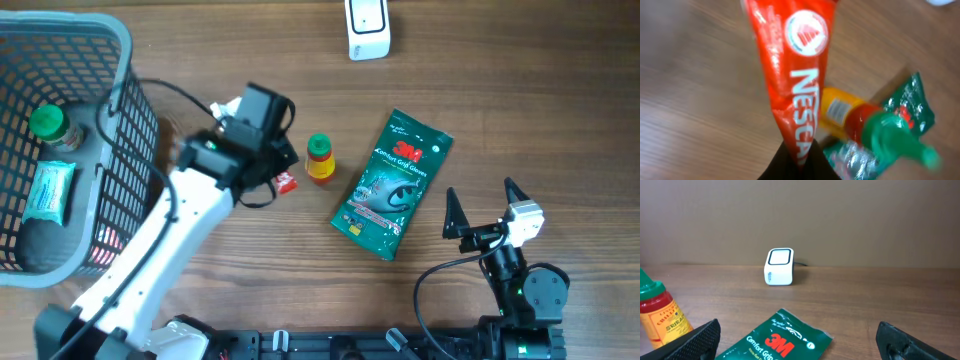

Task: Scan the item barcode
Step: 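Place the red Nescafé stick on the table beside the bottle, then reach the left gripper into the basket and grasp the clear snack bag, then carry the snack bag out and drop it onto the gloves pack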

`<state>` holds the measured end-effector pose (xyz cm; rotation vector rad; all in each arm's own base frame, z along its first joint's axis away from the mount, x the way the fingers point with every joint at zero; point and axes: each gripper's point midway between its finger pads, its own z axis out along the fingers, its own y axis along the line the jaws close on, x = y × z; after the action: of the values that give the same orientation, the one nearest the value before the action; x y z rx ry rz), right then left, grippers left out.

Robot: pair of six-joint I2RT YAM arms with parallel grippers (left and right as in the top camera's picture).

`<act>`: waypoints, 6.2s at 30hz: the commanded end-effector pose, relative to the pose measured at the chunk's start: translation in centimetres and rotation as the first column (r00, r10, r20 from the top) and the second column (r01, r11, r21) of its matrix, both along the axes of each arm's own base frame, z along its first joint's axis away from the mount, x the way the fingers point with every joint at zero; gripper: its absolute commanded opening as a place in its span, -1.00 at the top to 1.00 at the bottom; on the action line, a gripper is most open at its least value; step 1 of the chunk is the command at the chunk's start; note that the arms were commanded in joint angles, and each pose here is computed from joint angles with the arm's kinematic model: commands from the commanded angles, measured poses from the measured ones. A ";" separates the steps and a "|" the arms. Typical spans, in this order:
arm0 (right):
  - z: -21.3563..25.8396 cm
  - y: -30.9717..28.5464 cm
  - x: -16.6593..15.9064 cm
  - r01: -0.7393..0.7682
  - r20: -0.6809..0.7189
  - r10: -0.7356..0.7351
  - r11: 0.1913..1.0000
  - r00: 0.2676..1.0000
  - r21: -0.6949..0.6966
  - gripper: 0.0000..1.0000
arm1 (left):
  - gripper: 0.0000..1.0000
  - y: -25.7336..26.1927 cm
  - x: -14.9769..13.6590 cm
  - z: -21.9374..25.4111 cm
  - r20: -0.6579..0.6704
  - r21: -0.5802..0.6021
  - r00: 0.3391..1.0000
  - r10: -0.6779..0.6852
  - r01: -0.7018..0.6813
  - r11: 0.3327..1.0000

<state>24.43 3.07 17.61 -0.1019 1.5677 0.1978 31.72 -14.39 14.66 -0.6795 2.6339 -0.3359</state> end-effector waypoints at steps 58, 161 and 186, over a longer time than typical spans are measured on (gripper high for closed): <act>0.2 -0.1 0.0 0.008 0.014 -0.008 1.000 1.000 -0.009 -0.99 | -1.00 37.8 0.0 10.3 0.155 0.034 0.538 0.828 -0.841 0.540; 0.2 -0.1 0.0 0.008 0.014 -0.008 1.000 1.000 -0.009 -0.99 | 0.92 -10.5 -4.8 5.9 0.052 0.011 0.976 -0.213 0.212 0.977; 0.2 -0.1 0.0 0.008 0.014 -0.008 1.000 1.000 -0.009 -0.99 | 0.11 -16.3 -2.4 -2.6 0.055 0.255 0.946 -0.321 0.297 0.920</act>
<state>24.45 2.98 17.61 -0.0974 1.5678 0.1933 28.68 -30.03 9.06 -0.2198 2.6885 -0.0670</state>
